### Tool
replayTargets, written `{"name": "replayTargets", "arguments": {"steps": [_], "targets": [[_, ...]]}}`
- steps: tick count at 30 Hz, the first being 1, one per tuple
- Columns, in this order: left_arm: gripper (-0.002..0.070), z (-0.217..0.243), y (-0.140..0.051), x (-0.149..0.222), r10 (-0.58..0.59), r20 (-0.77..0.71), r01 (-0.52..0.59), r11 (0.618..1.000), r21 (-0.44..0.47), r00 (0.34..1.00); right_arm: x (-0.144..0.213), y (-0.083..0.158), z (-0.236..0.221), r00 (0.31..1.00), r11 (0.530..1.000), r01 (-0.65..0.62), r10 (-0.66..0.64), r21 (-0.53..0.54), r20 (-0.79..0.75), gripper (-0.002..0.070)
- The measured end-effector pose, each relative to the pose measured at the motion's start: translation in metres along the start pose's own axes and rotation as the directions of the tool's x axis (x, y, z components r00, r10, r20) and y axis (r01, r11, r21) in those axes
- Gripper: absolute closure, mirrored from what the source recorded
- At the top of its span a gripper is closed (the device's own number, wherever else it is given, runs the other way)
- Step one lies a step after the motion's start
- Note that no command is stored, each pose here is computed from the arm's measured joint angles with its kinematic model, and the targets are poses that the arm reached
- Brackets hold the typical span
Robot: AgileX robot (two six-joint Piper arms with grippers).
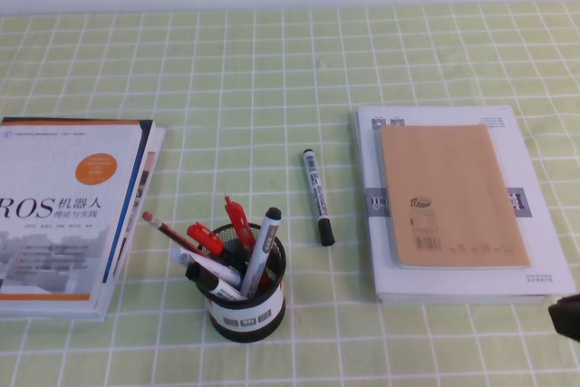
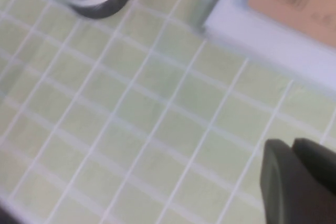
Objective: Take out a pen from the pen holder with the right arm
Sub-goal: 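Take a marker out of the pen holder and lay it on the table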
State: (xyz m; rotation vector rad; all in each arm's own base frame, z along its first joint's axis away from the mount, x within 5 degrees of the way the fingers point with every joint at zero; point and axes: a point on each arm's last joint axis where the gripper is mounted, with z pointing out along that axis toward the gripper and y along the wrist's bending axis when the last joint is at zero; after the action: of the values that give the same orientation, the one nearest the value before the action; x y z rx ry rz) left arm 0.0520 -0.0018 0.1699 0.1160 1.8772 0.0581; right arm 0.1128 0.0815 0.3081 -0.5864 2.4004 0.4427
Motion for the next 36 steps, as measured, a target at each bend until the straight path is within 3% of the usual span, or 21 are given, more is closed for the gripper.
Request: {"name": "replayTargets", "arguments": {"steps": [5,12,22,36], "targets": [[0.0681,0.0,0.0,0.0,0.0,0.0,0.0,1.0,0.0,1.0,0.014,-0.02,0.007,0.98,0.996,-0.01,-0.008,0.087,0.199,0.0688],[0.0681,0.0,0.0,0.0,0.0,0.0,0.0,1.0,0.0,1.0,0.064,-0.044,0.009,0.864,0.965,-0.128,-0.005,0.228,0.503,0.0688],[0.0681,0.0,0.0,0.0,0.0,0.0,0.0,1.0,0.0,1.0,0.126,-0.05,0.031,0.783,0.936,-0.217,-0.003,0.278,0.621,0.0688],[0.0681,0.0,0.0,0.0,0.0,0.0,0.0,1.0,0.0,1.0,0.14,-0.048,0.033,0.725,0.933,-0.209,-0.052,0.291,0.687,0.0688]]}}
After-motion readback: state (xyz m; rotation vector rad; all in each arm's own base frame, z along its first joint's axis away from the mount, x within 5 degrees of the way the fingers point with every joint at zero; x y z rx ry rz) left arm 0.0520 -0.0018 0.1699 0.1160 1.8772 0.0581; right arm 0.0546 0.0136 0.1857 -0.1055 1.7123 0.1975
